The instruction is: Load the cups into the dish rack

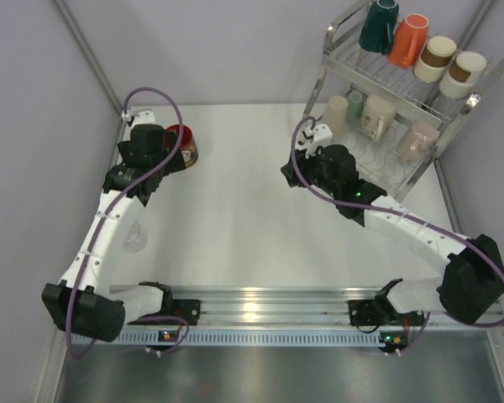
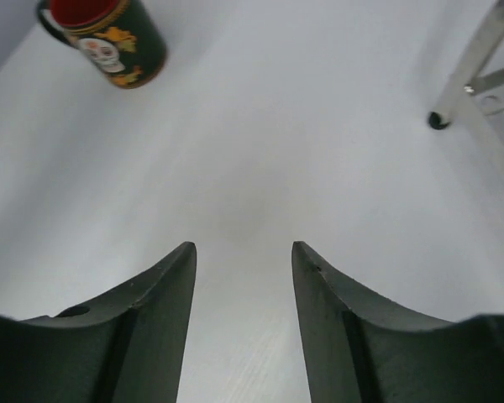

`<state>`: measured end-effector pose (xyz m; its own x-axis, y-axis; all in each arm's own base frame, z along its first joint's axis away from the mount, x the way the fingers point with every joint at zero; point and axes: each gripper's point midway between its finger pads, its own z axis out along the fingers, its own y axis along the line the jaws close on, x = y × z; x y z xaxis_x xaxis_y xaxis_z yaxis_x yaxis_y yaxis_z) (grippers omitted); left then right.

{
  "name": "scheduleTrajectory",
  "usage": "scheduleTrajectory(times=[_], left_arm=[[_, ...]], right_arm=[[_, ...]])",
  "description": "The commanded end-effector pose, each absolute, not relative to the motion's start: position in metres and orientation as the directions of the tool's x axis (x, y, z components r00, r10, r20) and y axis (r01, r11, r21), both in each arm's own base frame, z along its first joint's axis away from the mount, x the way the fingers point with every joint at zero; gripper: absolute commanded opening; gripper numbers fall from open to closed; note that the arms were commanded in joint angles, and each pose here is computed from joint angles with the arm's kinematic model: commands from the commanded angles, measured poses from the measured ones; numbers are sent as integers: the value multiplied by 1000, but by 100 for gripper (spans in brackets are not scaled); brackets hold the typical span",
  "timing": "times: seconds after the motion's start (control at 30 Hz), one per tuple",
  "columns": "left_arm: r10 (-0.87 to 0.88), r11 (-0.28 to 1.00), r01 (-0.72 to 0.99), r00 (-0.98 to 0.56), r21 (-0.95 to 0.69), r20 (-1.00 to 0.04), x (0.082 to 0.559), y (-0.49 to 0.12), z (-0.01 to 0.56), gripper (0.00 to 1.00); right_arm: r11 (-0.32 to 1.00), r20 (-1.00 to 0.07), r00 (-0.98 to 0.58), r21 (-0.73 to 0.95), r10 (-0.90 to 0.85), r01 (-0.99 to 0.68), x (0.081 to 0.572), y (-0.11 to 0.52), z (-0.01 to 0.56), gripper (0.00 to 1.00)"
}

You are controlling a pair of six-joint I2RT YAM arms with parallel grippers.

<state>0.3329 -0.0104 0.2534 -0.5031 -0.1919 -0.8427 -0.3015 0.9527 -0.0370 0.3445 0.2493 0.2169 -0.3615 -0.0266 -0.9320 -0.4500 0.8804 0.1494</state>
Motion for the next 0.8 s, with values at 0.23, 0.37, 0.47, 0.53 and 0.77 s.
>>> scheduleTrajectory(times=[0.23, 0.37, 0.47, 0.53, 0.77], left_arm=[[0, 968, -210, -548, 137, -836, 390, -10, 274, 91], [113, 978, -71, -610, 196, -785, 417, -25, 253, 89], [199, 965, -9, -631, 264, -749, 440, -28, 244, 87], [236, 954, 8, -635, 299, -736, 456, -27, 241, 84], [326, 936, 116, -643, 332, -693, 493, -41, 218, 78]], right_arm=[[524, -914, -362, 402, 182, -751, 278, 311, 295, 78], [521, -905, -382, 422, 188, -742, 269, 305, 305, 85], [528, -908, -371, 417, 196, -740, 265, 298, 314, 86], [537, -912, -356, 408, 203, -739, 264, 293, 317, 87], [570, -919, -324, 395, 227, -721, 265, 282, 323, 89]])
